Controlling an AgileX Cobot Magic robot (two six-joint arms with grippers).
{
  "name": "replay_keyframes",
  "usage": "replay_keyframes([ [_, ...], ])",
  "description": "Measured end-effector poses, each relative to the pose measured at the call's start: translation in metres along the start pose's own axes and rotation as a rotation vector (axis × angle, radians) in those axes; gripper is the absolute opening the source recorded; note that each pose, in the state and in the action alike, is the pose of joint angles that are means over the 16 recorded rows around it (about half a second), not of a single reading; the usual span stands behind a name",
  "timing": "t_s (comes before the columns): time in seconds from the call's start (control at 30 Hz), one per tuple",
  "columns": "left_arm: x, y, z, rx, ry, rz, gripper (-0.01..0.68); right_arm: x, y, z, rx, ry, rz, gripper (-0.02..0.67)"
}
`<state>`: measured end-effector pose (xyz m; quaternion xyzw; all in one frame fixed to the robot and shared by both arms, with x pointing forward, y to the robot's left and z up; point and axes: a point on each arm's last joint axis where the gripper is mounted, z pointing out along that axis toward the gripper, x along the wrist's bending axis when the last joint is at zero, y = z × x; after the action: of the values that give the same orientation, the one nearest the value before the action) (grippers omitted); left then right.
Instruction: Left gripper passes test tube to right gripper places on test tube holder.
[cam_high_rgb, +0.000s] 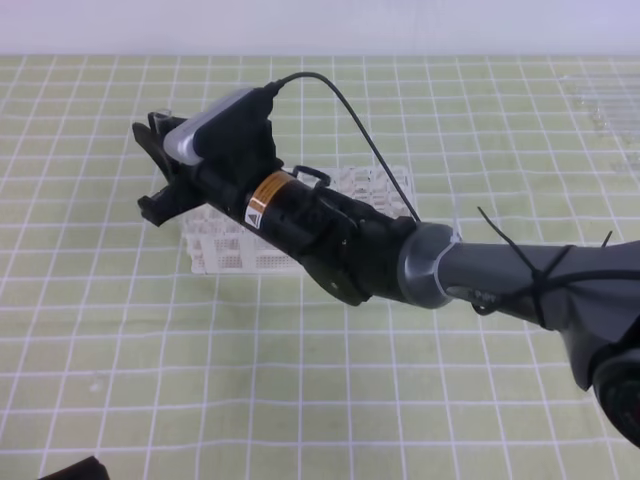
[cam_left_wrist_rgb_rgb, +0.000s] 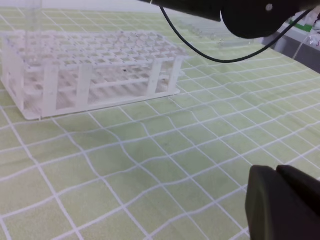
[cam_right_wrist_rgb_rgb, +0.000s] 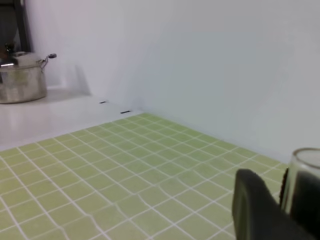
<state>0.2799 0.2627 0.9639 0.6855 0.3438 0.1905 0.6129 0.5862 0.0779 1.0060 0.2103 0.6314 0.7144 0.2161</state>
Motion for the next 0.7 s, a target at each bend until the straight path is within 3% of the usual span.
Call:
replay_keyframes([
  [0.7,0.0,-0.0007,0.0005,0.002,0.0,0.001,-0.001,-0.0106,-0.0011,0.004,0.007,-0.021,-0.007,0.087],
])
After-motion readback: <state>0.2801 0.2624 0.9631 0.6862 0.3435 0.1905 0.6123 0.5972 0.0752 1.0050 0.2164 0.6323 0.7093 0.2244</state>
